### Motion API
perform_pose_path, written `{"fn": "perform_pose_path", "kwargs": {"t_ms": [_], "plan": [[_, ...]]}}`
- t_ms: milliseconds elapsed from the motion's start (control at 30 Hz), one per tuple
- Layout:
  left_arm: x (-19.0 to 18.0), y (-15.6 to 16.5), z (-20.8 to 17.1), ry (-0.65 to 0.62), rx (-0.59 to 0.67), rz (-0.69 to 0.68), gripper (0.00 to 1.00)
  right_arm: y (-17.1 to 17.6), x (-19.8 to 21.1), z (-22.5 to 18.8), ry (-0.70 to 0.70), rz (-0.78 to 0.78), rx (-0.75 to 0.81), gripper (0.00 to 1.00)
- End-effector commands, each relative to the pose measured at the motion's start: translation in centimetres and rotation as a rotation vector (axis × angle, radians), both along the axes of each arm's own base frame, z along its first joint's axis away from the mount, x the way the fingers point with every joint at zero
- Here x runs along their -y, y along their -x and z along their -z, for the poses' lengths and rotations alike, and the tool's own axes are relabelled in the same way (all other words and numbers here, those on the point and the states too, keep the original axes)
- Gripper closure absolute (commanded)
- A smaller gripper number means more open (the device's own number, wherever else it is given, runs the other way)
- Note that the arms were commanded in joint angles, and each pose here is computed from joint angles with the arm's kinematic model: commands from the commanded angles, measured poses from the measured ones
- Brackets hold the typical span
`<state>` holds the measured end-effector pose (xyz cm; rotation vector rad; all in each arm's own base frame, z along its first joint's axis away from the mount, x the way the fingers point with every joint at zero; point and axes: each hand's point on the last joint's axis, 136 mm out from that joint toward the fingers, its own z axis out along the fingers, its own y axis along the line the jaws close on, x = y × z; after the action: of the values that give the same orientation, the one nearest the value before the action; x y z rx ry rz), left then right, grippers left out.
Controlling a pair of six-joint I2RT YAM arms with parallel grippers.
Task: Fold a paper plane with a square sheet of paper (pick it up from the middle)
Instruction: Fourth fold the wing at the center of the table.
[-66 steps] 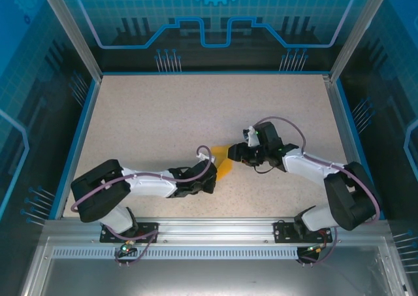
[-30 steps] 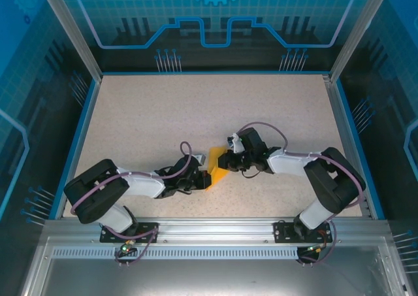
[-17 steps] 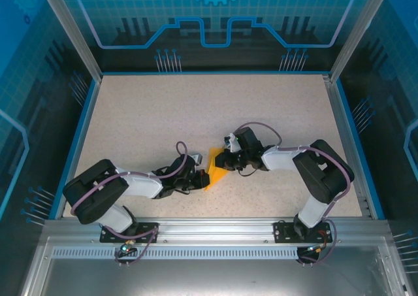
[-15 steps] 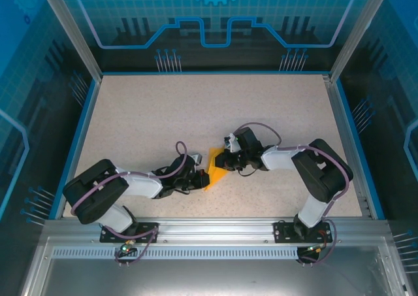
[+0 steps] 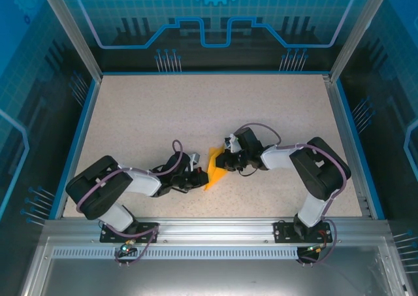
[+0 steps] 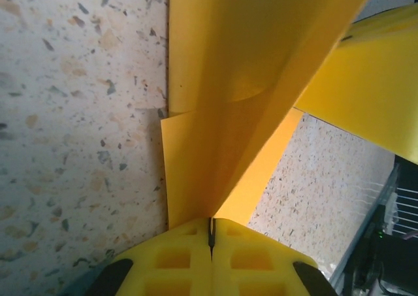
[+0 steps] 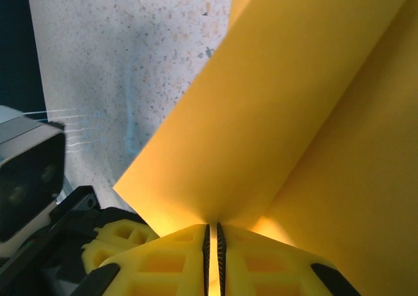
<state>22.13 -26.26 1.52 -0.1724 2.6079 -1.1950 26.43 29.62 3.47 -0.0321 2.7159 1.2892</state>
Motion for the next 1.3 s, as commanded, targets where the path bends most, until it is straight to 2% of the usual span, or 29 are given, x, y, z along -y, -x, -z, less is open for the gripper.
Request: {"fn": "perform_pose_path", "kwargs": {"t_ms": [0, 100, 467, 767, 933, 1267], "plan": [[-0.7, 0.7, 1.5, -0.001, -0.079, 0.000, 0.95, -0.1, -1.3, -2.5, -0.090, -0.049, 0.038, 0.86], [-0.4, 0.8, 1.7, 0.014, -0.095, 0.012, 0.95, 0.0, -2.5, -3.3, -0.147, -0.083, 0.044, 0.85], [-1.3, 1.2, 2.3, -0.015, -0.118, -0.007, 0.95, -1.8, -1.4, 0.6, -0.033, -0.009, 0.005, 0.87], [-1.5, 1.3, 2.4, -0.027, -0.127, -0.011, 0.94, -2.2, -0.5, 1.7, -0.022, 0.002, -0.015, 0.87], [-1.3, 1.4, 2.6, -0.036, -0.150, -0.005, 0.95, -1.8, -0.1, 1.8, -0.007, 0.005, -0.031, 0.87], [-0.8, 1.2, 2.6, -0.016, -0.194, -0.001, 0.95, -0.7, -1.6, -1.1, -0.055, -0.048, 0.020, 0.85]]}}
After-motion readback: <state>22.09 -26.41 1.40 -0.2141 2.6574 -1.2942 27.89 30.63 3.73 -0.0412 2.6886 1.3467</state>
